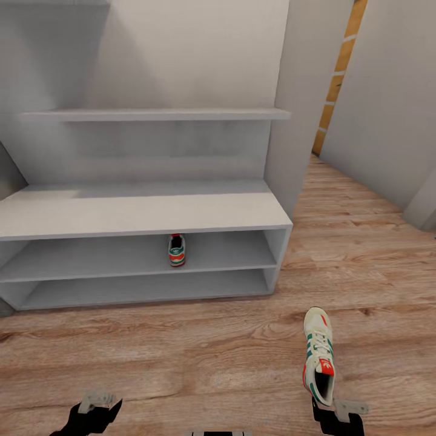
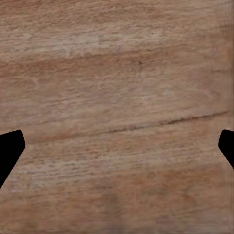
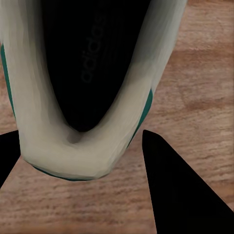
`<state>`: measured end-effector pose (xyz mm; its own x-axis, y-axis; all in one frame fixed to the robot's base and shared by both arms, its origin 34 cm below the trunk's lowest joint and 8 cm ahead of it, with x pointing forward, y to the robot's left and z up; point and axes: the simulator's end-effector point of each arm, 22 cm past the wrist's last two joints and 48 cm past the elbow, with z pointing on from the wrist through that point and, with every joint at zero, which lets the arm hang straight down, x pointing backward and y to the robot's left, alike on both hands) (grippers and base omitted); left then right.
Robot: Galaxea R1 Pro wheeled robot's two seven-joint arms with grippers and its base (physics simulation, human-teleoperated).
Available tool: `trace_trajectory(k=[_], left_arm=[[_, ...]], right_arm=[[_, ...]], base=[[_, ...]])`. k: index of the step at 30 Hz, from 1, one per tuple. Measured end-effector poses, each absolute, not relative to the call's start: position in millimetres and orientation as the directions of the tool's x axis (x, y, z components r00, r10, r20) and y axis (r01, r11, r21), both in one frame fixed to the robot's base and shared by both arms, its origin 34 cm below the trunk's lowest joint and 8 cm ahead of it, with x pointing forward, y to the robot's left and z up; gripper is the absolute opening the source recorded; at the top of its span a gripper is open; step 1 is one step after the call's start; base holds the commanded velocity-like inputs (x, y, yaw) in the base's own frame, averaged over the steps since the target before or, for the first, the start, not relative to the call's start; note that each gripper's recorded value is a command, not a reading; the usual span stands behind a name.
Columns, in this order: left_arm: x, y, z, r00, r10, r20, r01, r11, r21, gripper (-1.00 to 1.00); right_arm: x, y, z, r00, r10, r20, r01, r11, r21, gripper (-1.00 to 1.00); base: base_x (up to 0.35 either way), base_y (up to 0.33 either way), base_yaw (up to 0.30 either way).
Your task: Pick up the two gym shoes and the two sandals from the corridor floor and place them onto the hallstand (shoe rack) in the corridor, making sure they are on the rack and not on the floor. Arrange them so the two gym shoes are next to each other and the two sandals are next to each other.
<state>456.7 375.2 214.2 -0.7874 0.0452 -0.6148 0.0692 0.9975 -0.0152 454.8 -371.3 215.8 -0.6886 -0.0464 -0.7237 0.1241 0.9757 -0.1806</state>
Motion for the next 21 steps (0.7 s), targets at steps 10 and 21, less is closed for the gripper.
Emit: trace_trajectory(k=[10,21], left_arm=[[429,371,201,-0.807,-0.019,-0.591,0.016,0.998,-0.054,1.0],[416,377,201,-0.79,-0.083,-0.607,-0.05,0.996,-0.072,1.0]], right_arm=[[455,-369,215,-0.688,-0.046,-0.724,0.121,0.977,-0.177,-1.0],[455,-366,215,-0.689,-0.044,-0.724,0.119,0.978,-0.174,-1.0]], base=[[0.0,0.0,0.0],[-0.005,0.195,0.0]])
